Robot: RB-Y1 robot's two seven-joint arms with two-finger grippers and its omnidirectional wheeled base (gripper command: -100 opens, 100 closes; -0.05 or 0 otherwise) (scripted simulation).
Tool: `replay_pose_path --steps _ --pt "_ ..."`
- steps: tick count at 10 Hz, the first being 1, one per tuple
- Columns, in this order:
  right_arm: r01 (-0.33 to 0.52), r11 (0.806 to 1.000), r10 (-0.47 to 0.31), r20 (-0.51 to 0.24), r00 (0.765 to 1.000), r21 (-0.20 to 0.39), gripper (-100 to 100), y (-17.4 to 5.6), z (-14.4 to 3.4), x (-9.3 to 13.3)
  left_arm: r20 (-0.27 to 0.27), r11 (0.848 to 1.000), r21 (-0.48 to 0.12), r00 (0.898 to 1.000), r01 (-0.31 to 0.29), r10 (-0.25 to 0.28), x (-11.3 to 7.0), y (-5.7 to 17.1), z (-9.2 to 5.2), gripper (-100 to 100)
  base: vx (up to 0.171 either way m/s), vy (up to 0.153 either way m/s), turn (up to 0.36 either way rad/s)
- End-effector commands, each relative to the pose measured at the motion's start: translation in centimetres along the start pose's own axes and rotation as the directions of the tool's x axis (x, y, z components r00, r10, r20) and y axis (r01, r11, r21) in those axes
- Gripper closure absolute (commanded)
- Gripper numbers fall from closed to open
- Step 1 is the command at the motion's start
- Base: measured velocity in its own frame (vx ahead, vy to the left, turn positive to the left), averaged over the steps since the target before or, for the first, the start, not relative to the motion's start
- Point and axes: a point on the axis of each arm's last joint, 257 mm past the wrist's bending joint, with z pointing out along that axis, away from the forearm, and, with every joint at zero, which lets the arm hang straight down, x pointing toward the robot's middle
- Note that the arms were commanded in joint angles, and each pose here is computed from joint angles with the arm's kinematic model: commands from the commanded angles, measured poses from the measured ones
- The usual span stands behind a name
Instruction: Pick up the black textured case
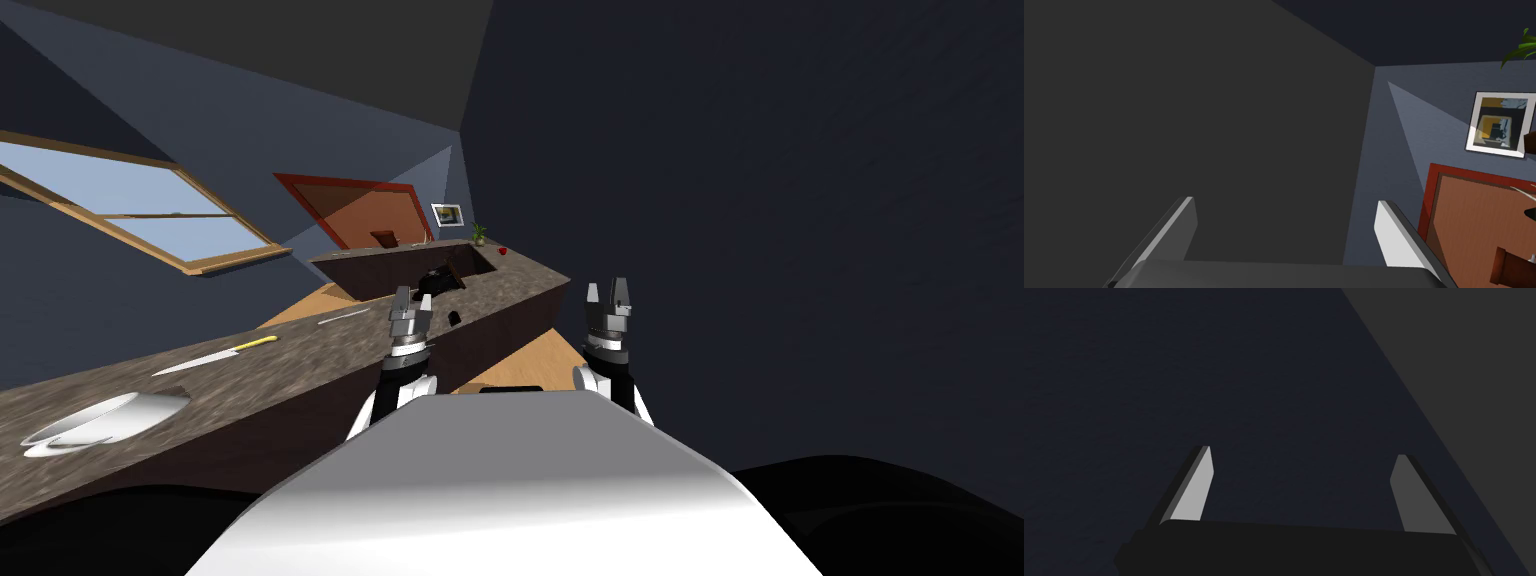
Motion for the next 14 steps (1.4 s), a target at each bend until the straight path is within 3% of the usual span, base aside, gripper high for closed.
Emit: replay_pose_path --steps 1,5,6,7,9,10,12,13,14 --pt "0.000 1.000 0.000 0.000 1.000 0.000 0 0.0 0.0 0.0 -0.016 1.000 -0.025 1.000 -0.016 0.016 -0.3 0.7 -0.2 -100 -0.002 -0.005 -0.034" --pt "0.000 1.000 0.000 0.000 1.000 0.000 0 0.0 0.0 0.0 -0.051 0.983 -0.157 0.995 -0.093 0.086 -2.8 4.4 -1.5 -100 -0.015 -0.010 -0.077" --pt "0.000 1.000 0.000 0.000 1.000 0.000 0 0.0 0.0 0.0 -0.051 0.982 -0.161 0.995 -0.093 0.086 -2.8 4.5 -1.5 -100 -0.017 -0.011 -0.029" --pt "0.000 1.000 0.000 0.000 1.000 0.000 0 0.0 0.0 0.0 -0.058 0.971 -0.208 0.992 -0.118 0.109 -3.8 5.8 -2.0 -100 -0.014 -0.015 -0.061" --pt "0.000 1.000 0.000 0.000 1.000 0.000 0 0.0 0.0 0.0 -0.070 0.940 -0.295 0.985 -0.171 0.157 -6.4 8.0 -3.2 -100 -0.026 -0.020 -0.126" --pt "0.000 1.000 0.000 0.000 1.000 0.000 0 0.0 0.0 0.0 -0.071 0.935 -0.310 0.985 -0.171 0.157 -6.5 8.4 -3.3 -100 -0.024 -0.014 -0.044" --pt "0.000 1.000 0.000 0.000 1.000 0.000 0 0.0 0.0 0.0 -0.085 0.889 -0.399 0.975 -0.224 0.207 -9.5 10.4 -4.7 -100 -0.027 -0.024 -0.121" --pt "0.000 1.000 0.000 0.000 1.000 0.000 0 0.0 0.0 0.0 -0.086 0.881 -0.416 0.975 -0.224 0.207 -9.6 10.8 -4.9 -100 -0.025 -0.018 -0.045" --pt "0.000 1.000 0.000 0.000 1.000 0.000 0 0.0 0.0 0.0 -0.096 0.848 -0.468 0.968 -0.249 0.231 -11.3 11.9 -5.8 -100 -0.025 -0.016 -0.090"
